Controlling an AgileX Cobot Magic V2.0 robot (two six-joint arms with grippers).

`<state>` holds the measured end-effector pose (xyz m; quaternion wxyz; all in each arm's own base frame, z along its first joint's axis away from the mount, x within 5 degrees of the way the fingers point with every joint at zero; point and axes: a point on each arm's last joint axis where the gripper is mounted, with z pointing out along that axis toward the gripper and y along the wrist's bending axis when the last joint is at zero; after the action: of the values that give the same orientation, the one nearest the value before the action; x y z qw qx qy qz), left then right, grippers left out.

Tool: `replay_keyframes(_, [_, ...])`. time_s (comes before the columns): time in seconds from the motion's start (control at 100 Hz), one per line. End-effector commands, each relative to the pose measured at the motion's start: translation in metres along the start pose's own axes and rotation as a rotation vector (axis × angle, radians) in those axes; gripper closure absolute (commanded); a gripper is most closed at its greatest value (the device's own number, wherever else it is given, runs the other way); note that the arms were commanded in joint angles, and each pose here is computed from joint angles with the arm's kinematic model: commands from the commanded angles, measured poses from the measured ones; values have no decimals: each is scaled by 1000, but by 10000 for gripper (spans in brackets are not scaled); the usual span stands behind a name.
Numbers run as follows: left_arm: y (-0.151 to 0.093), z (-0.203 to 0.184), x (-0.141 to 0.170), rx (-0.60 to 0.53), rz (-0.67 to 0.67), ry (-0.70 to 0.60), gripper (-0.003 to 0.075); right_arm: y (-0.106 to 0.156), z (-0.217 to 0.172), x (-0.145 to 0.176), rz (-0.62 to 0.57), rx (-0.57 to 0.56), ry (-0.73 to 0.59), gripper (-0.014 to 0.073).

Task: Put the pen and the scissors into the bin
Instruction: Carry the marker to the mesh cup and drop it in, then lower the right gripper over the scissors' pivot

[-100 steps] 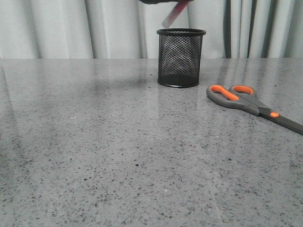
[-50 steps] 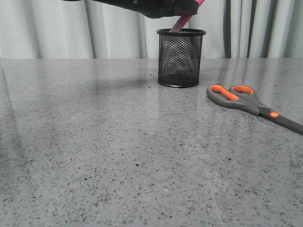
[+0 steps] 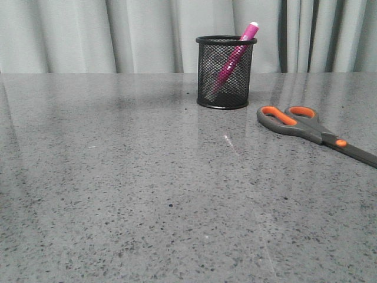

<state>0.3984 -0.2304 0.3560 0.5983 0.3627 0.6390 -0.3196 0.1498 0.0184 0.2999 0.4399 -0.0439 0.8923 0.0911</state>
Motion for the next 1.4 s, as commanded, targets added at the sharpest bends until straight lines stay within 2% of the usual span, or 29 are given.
replay_keyframes(0.0, [-11, -37, -59, 5, 82, -81, 698, 0, -6, -16, -13, 16, -96, 214])
replay_keyframes(0.02, [-11, -42, -62, -1, 100, -67, 743, 0, -6, -16, -13, 16, -96, 214])
replay_keyframes(0.09, [-12, -59, -72, -24, 148, -13, 740, 0, -6, -16, -13, 16, -96, 214])
replay_keyframes(0.21, [-11, -88, -85, -69, 138, 69, 740, 0, -6, -17, 0, 8, -102, 214])
replay_keyframes(0.33, [-7, -116, -84, -131, 109, 133, 740, 1, -6, -17, 15, 0, -109, 214])
replay_keyframes(0.53, [-12, -175, -56, -266, 3, 168, 740, 2, -6, -17, 9, -10, -105, 214])
replay_keyframes(0.69, [-25, -227, -24, -468, -51, 174, 740, 10, -3, -18, -82, -58, -65, 214])
replay_keyframes(0.86, [-49, -273, 1, -635, -135, 98, 739, 24, 12, -28, -199, -139, 21, 214])
replay_keyframes(0.96, [-60, -285, 15, -708, -162, 74, 739, 32, 25, -35, -257, -189, 89, 214])
replay_keyframes(1.11, [-70, -292, 31, -735, -164, 93, 739, 38, 50, -48, -268, -225, 192, 214])
replay_keyframes(1.39, [-92, -305, 19, -729, -87, 11, 739, 41, 93, -73, -290, -266, 382, 214])
